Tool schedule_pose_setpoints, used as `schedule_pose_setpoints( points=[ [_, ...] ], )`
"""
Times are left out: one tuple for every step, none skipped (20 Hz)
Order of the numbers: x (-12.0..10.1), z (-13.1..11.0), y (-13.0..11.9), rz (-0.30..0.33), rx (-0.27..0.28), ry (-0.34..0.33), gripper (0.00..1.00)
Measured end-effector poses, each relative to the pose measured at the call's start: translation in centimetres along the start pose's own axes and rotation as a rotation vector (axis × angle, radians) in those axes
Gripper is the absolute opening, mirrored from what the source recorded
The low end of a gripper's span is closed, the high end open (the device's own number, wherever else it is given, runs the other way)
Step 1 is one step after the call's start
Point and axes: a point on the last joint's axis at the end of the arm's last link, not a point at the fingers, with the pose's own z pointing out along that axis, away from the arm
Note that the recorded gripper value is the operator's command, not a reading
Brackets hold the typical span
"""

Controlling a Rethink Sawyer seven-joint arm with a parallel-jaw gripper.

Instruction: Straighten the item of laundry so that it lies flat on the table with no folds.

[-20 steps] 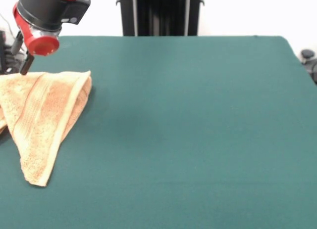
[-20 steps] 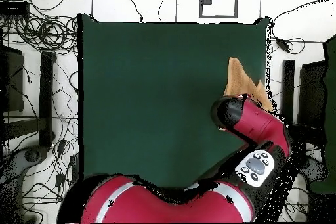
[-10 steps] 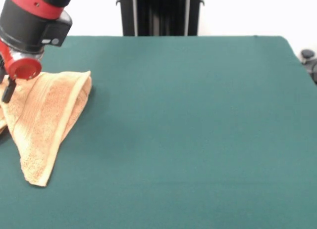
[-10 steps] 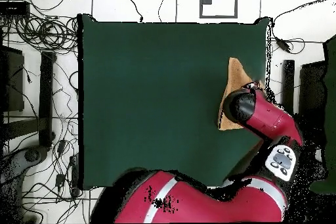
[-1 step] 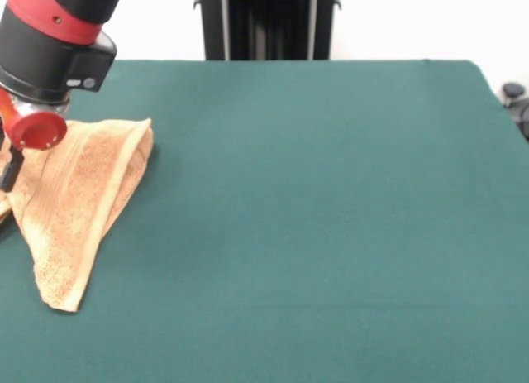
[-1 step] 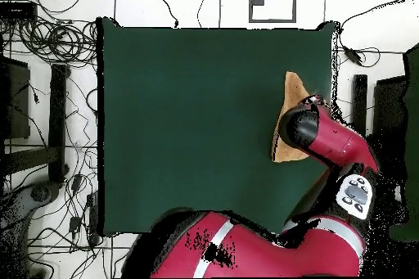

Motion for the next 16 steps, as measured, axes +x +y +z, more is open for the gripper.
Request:
schedule_pose_setpoints(
  points=[
    [0.1, 0.0, 0.2, -0.005, -0.004, 0.000, 1.00],
    [0.2, 0.1, 0.6, -0.016, -0.014, 0.001, 1.00],
    [0.3, 0.2, 0.7, -0.014, -0.019, 0.005, 1.00],
    [0.3, 0.4, 0.9, -0.004, -0.033, 0.016, 1.00],
    [0.4, 0.6, 1.1, 0.009, -0.049, 0.030, 1.00],
    [0.3, 1.3, 1.4, 0.038, -0.082, 0.058, 1.00],
    [0.2, 1.9, 1.5, 0.064, -0.106, 0.080, 1.00],
    [-0.1, 3.4, 1.4, 0.121, -0.156, 0.128, 1.00],
    [-0.2, 4.0, 1.3, 0.142, -0.174, 0.146, 1.00],
    [-0.5, 4.8, 1.0, 0.172, -0.196, 0.168, 1.00],
    [-0.8, 5.8, 0.5, 0.208, -0.221, 0.194, 1.00],
    [-0.9, 6.4, 0.2, 0.229, -0.234, 0.207, 1.00],
    [-1.4, 7.5, -0.5, 0.273, -0.260, 0.237, 1.00],
    [-1.6, 8.0, -1.0, 0.295, -0.272, 0.253, 1.00],
    [-1.7, 8.6, -1.4, 0.317, -0.285, 0.276, 1.00],
    [-1.9, 9.1, -1.9, 0.339, -0.297, 0.299, 1.00]
  ],
)
